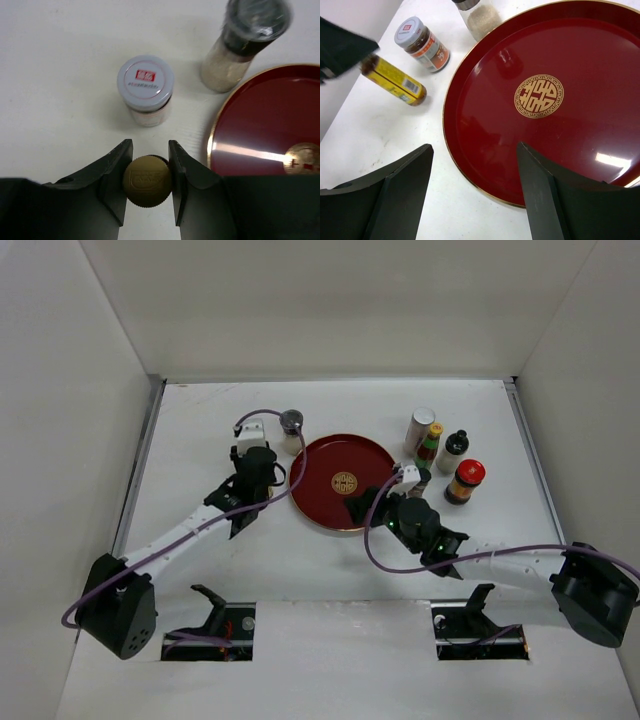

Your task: Organize the condiment bottles

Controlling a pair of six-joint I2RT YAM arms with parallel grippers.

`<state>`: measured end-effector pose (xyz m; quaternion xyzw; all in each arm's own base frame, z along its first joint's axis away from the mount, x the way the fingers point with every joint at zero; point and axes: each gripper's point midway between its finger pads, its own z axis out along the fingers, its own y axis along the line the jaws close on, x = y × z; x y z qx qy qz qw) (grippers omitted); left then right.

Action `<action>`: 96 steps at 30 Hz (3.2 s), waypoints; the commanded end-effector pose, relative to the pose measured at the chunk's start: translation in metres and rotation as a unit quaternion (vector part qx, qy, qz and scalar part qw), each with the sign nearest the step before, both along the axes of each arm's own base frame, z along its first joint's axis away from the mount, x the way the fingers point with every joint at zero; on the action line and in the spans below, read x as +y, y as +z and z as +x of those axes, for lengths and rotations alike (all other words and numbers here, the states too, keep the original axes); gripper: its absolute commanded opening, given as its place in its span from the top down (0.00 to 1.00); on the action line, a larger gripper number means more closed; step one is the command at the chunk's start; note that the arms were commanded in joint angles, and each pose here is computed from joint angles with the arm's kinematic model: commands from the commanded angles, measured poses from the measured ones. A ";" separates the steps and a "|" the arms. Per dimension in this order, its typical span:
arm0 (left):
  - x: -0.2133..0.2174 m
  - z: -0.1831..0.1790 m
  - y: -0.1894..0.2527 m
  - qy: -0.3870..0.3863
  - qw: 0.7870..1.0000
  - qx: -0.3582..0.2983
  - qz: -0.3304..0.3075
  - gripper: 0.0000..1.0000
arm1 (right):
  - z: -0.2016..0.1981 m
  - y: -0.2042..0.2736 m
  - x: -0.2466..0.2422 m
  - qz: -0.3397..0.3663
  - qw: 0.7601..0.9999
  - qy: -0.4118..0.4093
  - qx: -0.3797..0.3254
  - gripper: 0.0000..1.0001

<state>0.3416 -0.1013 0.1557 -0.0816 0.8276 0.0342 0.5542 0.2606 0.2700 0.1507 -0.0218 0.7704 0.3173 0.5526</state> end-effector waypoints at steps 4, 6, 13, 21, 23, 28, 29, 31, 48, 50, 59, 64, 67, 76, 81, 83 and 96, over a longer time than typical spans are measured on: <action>-0.058 0.030 0.125 -0.050 0.985 -0.146 -0.075 0.82 | 0.002 0.024 0.001 0.038 0.999 0.001 -0.028 0.27; -0.080 0.046 0.128 -0.068 0.982 -0.152 -0.084 0.82 | 0.003 0.024 -0.002 0.038 0.999 -0.003 -0.029 0.27; -0.152 0.112 0.122 -0.127 0.976 -0.146 -0.105 0.82 | 0.005 0.029 -0.013 0.042 0.998 -0.022 -0.037 0.26; -0.199 0.154 0.096 -0.158 0.974 -0.128 -0.097 0.83 | 0.007 0.030 -0.020 0.040 0.998 -0.031 -0.040 0.26; -0.202 0.159 0.086 -0.156 0.976 -0.121 -0.091 0.83 | 0.006 0.033 -0.020 0.041 0.998 -0.031 -0.043 0.26; -0.200 0.167 0.056 -0.150 0.981 -0.099 -0.075 0.81 | 0.006 0.035 -0.021 0.042 0.998 -0.031 -0.045 0.26; -0.199 0.168 0.050 -0.149 0.982 -0.095 -0.071 0.80 | 0.005 0.035 -0.022 0.043 0.998 -0.031 -0.047 0.26; -0.199 0.168 0.042 -0.149 0.983 -0.088 -0.063 0.77 | 0.006 0.035 -0.023 0.042 0.997 -0.034 -0.046 0.25; -0.181 0.129 0.096 -0.149 0.974 -0.145 -0.087 0.16 | 0.011 0.029 -0.027 0.034 0.998 -0.045 -0.041 0.22; -0.167 0.125 0.100 -0.131 0.976 -0.149 -0.091 0.15 | 0.010 0.032 -0.027 0.036 0.997 -0.045 -0.044 0.22; -0.106 0.126 0.085 -0.052 0.990 -0.120 -0.058 0.10 | 0.012 0.025 -0.027 0.030 0.998 -0.047 -0.036 0.21; -0.073 0.137 0.057 -0.018 0.996 -0.082 -0.031 0.10 | 0.011 0.031 -0.030 0.037 0.997 -0.049 -0.043 0.19; -0.066 0.145 0.033 -0.015 0.999 -0.050 -0.016 0.10 | 0.011 0.029 -0.029 0.032 0.998 -0.047 -0.039 0.19; -0.083 0.167 0.008 -0.045 0.998 -0.026 -0.018 0.11 | 0.011 0.024 -0.019 0.025 0.998 -0.037 -0.038 0.18; -0.087 0.170 0.007 -0.049 0.998 -0.029 -0.023 0.12 | 0.011 0.024 -0.016 0.021 0.998 -0.034 -0.038 0.18; -0.090 0.169 0.009 -0.052 0.998 -0.034 -0.024 0.15 | 0.011 0.024 -0.017 0.021 0.998 -0.034 -0.040 0.17; -0.082 0.160 0.062 -0.049 0.994 -0.090 -0.045 0.68 | 0.010 0.027 -0.022 0.026 0.998 -0.040 -0.044 0.16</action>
